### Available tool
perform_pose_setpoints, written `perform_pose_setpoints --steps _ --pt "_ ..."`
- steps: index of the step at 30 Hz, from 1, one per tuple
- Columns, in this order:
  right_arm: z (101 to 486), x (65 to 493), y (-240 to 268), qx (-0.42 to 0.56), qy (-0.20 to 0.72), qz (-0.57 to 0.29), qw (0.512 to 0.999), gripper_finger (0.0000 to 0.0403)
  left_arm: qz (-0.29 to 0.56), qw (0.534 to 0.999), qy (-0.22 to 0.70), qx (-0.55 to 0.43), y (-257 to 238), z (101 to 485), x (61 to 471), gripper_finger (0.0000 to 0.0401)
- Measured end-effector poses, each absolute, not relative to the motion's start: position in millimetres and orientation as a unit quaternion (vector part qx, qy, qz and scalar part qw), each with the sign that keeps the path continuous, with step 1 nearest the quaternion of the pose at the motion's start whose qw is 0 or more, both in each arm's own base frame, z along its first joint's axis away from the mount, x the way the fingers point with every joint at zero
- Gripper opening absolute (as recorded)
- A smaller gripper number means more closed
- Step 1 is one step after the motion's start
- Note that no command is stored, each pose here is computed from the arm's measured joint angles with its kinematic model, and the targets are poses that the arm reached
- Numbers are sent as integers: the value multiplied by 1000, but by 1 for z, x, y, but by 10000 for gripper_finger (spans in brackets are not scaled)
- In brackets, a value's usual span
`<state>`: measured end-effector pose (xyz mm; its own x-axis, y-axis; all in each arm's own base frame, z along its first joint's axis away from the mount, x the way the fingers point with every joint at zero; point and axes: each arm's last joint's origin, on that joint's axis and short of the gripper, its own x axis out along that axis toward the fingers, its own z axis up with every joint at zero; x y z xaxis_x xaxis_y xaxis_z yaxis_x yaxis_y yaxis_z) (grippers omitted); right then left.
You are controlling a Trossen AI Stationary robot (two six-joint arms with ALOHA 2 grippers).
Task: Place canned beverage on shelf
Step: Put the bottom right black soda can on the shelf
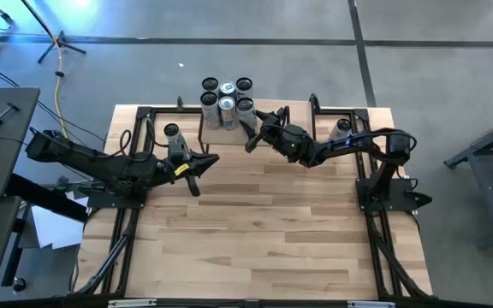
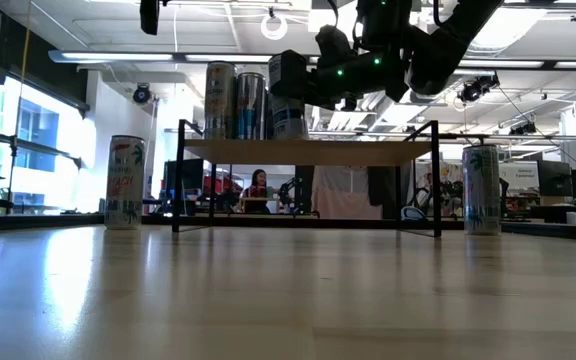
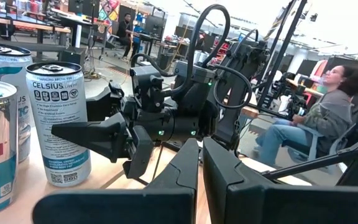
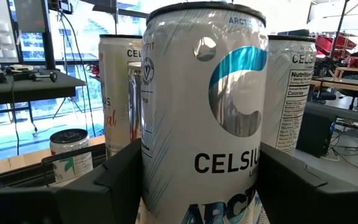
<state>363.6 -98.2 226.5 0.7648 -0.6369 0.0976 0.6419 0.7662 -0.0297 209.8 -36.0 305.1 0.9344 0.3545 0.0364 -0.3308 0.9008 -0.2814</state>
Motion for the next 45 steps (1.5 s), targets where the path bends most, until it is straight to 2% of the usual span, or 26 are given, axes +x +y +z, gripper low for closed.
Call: perform_pose_setpoints --steps 11,15,24,29,39,45 --pt "225 363 -99 -3 -43 -342 939 242 176 974 -45 -137 -36 305 210 0" --pt "225 363 -99 -20 -36 -340 939 245 175 974 -45 -137 -36 305 210 0" --pt "222 364 -99 -42 -19 -341 939 304 172 975 -44 -138 -36 305 210 0" --pt "223 364 -99 -48 -19 -342 938 321 171 975 -44 -138 -36 305 210 0" --pt "227 362 -98 -49 -18 -341 939 323 161 976 -44 -142 -37 305 210 0" --pt "238 353 -96 -66 26 -337 939 324 161 976 -43 -142 -37 305 210 0"
